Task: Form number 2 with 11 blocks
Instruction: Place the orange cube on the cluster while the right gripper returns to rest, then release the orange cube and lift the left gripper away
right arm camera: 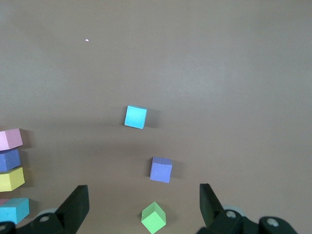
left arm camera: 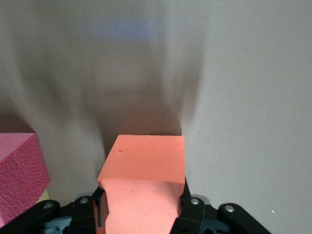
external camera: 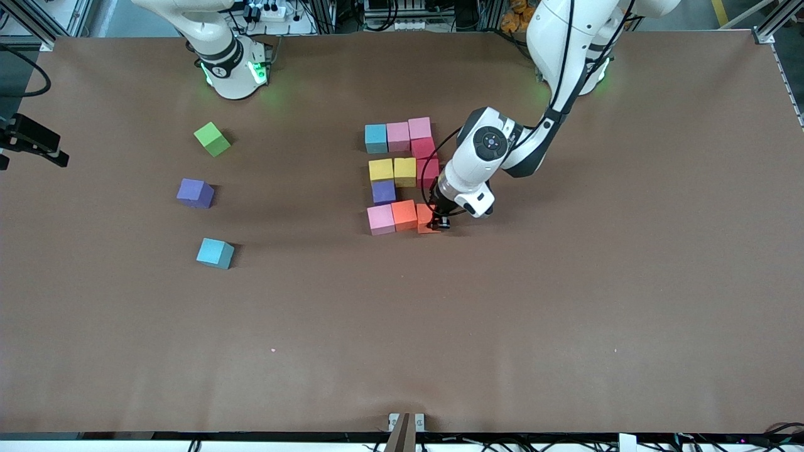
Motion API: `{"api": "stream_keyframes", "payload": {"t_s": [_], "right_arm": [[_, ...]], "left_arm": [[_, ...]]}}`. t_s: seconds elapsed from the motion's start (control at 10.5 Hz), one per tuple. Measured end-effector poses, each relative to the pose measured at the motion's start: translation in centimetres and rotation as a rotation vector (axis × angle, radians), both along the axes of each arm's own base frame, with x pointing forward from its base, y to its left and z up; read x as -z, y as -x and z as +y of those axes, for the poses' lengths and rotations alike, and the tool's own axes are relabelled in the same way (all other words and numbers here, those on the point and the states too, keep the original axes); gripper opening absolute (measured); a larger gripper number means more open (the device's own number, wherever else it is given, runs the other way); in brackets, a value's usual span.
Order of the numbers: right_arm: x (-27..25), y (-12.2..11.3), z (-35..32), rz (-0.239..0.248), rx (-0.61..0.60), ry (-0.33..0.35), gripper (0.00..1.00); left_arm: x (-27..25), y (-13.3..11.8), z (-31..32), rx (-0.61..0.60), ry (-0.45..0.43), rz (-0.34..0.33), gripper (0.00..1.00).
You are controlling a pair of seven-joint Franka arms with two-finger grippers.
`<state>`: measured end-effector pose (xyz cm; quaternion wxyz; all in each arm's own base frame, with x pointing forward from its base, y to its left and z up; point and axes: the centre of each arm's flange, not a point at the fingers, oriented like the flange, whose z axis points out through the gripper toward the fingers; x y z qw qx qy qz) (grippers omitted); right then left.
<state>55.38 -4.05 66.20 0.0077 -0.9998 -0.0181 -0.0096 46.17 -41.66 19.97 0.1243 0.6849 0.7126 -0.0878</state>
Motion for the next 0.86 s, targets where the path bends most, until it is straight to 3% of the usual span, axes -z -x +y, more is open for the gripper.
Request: {"api": "stream_keyframes", "payload": {"t_s": [0.38,0.48,0.67,0.76,0.86], "right_arm": [[0.0,0.0,0.0,0.000,0.000,0.000,1.00],[0.0,0.0,0.0,0.000,-0.001,0.000,1.00],[0.0,0.0,0.3,0.000,-0.006,0.000,1.00],[-0.1,0.0,0.6,0.000,-0.011,0.000,1.00],[-0.1,0.0,0.7,0.000,-0.014,0.000,1.00]], "left_arm": [[0.0,0.0,-0.2,0.002,0.002,0.000,0.56],[0.1,0.1,-0.2,0.004,0.001,0.002,0.62],[0.2,0.3,-0.4,0.021,-0.002,-0.001,0.90],[0.0,0.3,-0.6,0.053,-0.014,-0.006,0.99],[-0.8,0.2,-0.8,0.087,-0.027,-0.005,1.00]]}}
